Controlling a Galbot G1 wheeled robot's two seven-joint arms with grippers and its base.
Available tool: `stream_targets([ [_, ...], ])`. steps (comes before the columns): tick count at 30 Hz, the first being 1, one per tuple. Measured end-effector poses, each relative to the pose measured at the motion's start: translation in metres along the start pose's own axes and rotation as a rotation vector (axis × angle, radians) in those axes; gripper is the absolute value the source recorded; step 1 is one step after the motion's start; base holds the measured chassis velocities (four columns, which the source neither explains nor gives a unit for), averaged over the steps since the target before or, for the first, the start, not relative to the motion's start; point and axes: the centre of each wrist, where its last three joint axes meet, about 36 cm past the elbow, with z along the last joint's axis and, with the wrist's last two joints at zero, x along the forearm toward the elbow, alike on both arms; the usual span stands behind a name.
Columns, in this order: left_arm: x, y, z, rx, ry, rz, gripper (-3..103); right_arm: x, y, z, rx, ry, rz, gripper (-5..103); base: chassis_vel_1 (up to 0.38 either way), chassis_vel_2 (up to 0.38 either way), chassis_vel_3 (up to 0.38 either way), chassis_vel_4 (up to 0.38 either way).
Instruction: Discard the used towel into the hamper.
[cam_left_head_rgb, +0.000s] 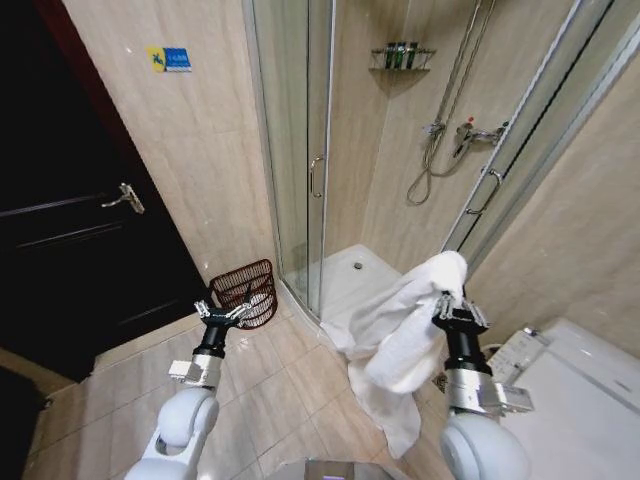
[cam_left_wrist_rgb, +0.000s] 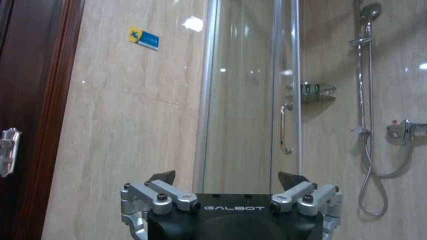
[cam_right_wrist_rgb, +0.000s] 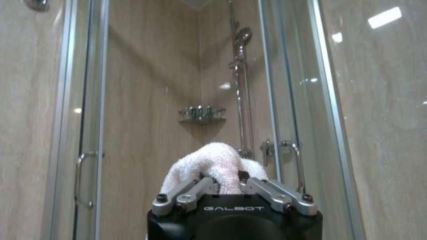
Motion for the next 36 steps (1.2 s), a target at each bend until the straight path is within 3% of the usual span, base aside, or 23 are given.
stream_targets([
  [13, 0.001, 0.011, 0.005, -0.003, 0.025, -0.029, 100, 0.012, 0.011, -0.009, -0.024, -0.011, 0.037, 10, 0.000, 0.000, 0.000, 0.000],
  [29, 0.004, 0.014, 0.009, -0.007, 0.031, -0.031, 100, 0.019, 0.009, -0.009, 0.014, 0.015, 0.076, 10, 0.060, 0.058, 0.061, 0.071],
  [36, 0.008, 0.013, 0.011, -0.011, -0.016, -0.029, 100, 0.018, 0.008, -0.009, 0.027, 0.014, 0.090, 10, 0.115, 0.121, 0.111, 0.092],
])
